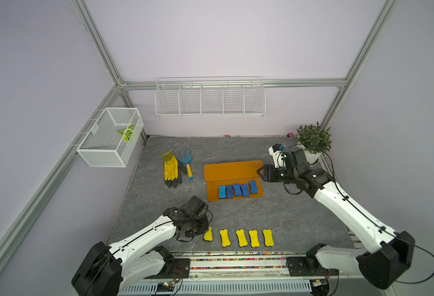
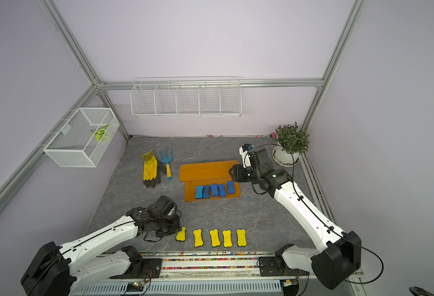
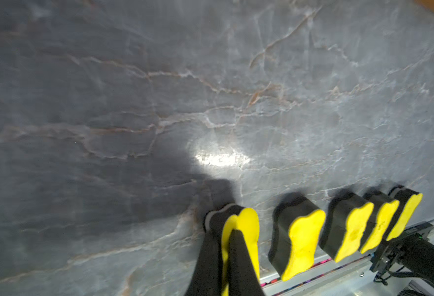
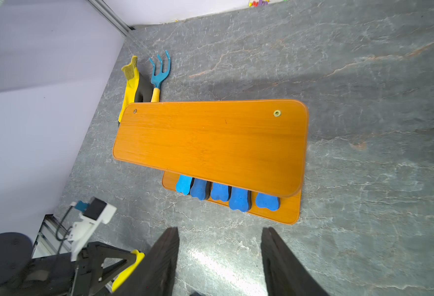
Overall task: Remove the whiteboard erasers from the shelf
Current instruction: Place the whiteboard eraser at the center of the board, then adjust the shelf at the center of the board, then pick up the whiteboard eraser from the shelf.
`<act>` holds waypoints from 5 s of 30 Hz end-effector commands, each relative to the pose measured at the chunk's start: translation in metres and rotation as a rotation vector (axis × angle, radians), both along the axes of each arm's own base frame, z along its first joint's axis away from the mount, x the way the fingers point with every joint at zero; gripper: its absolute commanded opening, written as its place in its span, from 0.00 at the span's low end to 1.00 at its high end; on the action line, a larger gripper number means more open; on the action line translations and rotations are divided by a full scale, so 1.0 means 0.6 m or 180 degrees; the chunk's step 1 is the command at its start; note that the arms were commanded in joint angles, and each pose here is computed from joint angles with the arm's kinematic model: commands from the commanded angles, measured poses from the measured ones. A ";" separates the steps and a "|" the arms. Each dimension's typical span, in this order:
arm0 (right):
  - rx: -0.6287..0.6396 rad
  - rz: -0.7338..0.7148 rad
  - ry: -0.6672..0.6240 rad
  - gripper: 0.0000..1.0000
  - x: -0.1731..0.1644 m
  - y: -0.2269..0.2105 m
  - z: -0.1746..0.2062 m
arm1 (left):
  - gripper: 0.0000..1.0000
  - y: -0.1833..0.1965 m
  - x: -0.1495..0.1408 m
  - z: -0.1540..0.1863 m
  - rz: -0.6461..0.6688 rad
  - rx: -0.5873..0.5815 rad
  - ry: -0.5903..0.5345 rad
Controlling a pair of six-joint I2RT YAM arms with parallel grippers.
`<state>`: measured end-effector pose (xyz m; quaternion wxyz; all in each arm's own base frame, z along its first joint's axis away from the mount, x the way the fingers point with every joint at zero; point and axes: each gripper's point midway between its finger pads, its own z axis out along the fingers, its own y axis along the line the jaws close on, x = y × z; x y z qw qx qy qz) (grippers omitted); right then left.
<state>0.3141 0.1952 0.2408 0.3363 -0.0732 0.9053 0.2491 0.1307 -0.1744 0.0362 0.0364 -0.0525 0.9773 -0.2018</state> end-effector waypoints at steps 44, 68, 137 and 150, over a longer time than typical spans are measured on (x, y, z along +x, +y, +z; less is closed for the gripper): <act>0.0013 0.0136 0.0638 0.69 0.126 -0.008 -0.115 | 0.79 -0.031 0.416 0.243 0.0033 -0.0775 -0.1132; 0.0089 0.0579 0.0673 0.64 0.218 0.124 -0.108 | 0.61 -0.017 0.372 0.219 0.0002 -0.0782 -0.1107; 0.0548 -0.0254 0.0851 0.50 0.184 0.005 -0.324 | 0.40 0.004 0.389 0.185 0.0211 -0.0725 -0.1009; 0.0591 -0.0180 0.0919 0.47 0.169 0.019 -0.343 | 0.40 0.003 0.389 0.181 0.0211 -0.0729 -0.0992</act>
